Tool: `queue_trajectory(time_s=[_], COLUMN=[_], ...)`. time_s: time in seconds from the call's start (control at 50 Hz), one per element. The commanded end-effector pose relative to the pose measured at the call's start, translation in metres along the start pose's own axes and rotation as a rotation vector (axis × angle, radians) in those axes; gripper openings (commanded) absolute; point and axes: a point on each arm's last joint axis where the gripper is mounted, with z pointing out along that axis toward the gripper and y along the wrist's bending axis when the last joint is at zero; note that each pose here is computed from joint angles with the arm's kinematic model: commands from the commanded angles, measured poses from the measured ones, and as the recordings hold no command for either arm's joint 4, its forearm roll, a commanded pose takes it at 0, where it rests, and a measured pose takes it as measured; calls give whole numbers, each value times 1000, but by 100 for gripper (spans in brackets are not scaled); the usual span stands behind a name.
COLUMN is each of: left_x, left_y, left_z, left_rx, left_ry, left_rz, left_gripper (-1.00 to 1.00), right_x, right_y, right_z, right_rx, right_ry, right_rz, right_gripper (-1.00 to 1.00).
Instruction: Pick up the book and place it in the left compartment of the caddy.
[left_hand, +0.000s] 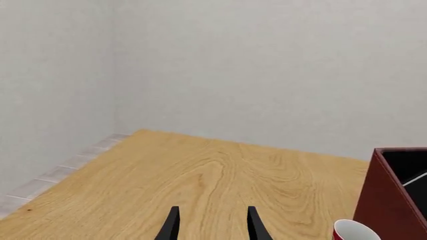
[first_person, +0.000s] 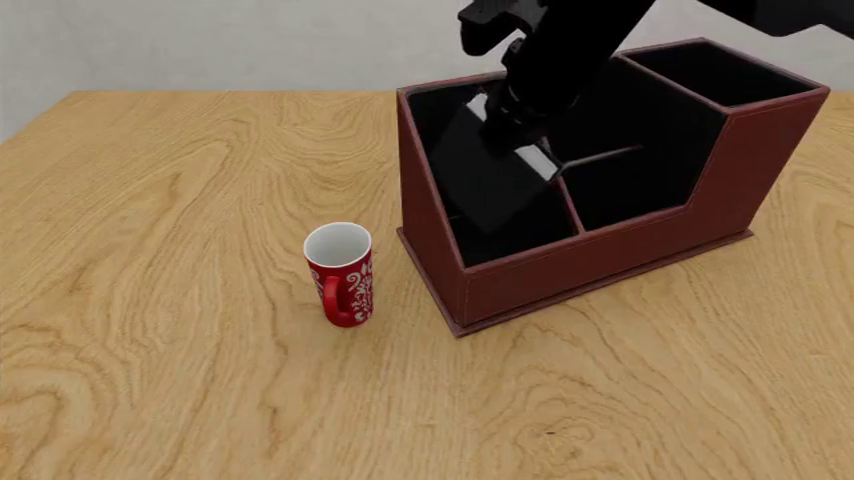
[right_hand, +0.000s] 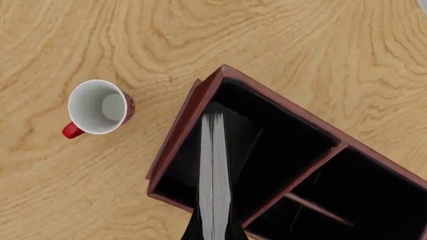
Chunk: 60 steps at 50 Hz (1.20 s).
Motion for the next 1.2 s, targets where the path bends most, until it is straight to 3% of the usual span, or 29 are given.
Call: queue_trajectory(time_s=[0.02, 0.82, 1.04, 1.06, 1.2], left_x=[-1, -3, -2, -3, -3], left_y=[0, 0, 0, 0, 0], left_z=[0, 0, 0, 0, 0], left_rx=[1, -1, 0, 2, 2], left_ry=[-1, -5, -5, -5, -6], left_rz=[0, 1, 1, 1, 1], left_gripper=[100, 100, 100, 100, 100], right_x=[-1, 6, 6, 5, 5], right_y=[0, 9, 1, 1, -1], right_z=[-4, 23, 23, 21, 19], right_rx=[5, -14, -3, -2, 1], right_ry=[-12, 19, 17, 13, 11], right_rz=[22, 70, 76, 77, 76], right_gripper=[-100, -100, -100, 100, 100])
